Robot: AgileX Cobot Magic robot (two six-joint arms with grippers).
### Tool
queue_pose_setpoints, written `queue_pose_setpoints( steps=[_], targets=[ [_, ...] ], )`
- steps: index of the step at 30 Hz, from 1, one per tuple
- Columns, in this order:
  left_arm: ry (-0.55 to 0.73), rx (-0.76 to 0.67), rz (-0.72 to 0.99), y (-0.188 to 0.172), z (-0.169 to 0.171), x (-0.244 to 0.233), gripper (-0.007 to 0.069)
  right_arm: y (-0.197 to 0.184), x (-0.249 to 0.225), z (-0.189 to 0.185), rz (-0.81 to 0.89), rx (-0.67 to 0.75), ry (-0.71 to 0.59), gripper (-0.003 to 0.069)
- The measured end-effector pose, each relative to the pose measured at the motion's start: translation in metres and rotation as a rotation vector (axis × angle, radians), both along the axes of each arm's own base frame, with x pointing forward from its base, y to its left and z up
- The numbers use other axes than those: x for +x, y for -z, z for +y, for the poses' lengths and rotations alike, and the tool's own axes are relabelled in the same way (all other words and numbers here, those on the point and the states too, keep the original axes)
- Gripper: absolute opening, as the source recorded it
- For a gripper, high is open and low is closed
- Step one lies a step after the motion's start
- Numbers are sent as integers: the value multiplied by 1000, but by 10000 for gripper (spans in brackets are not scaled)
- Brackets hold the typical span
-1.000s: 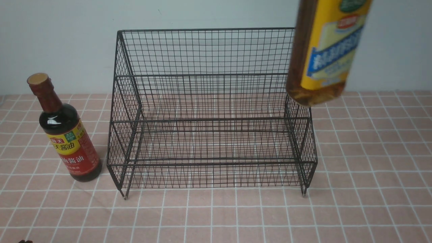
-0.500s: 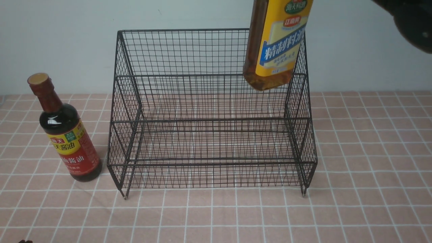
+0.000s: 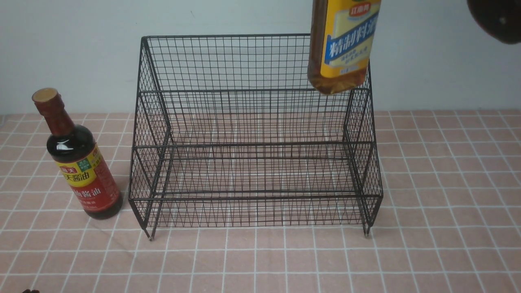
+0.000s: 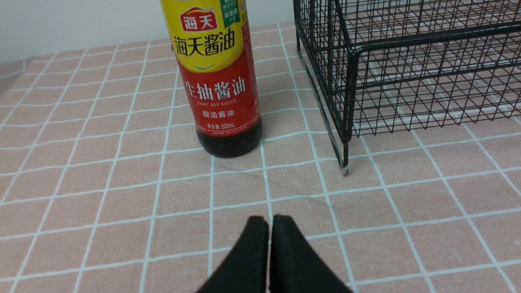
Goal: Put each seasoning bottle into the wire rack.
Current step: Use the right arm to put the condiment bottle back on the shelf
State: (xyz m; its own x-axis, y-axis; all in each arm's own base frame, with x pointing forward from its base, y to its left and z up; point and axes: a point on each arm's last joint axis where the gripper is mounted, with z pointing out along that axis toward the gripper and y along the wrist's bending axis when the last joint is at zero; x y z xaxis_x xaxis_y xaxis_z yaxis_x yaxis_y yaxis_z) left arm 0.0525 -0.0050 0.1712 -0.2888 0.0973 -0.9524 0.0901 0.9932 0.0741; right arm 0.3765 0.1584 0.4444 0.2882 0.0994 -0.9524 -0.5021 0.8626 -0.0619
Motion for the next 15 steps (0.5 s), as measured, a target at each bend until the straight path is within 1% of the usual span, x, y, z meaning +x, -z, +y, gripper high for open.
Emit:
queue_pose_setpoints(
  steps=[4, 8, 9, 15],
  targets=[
    [0, 0, 0, 0, 0, 0, -7, -1, 7, 3, -17, 9, -2, 309],
    [0, 0, 0, 0, 0, 0, -7, 15, 20, 8, 17, 1, -3, 309],
    [0, 0, 0, 0, 0, 0, -7, 19, 24, 9, 15, 17, -12, 309],
    [0, 0, 0, 0, 0, 0, -7, 24, 30, 13, 6, 35, -27, 309]
  ],
)
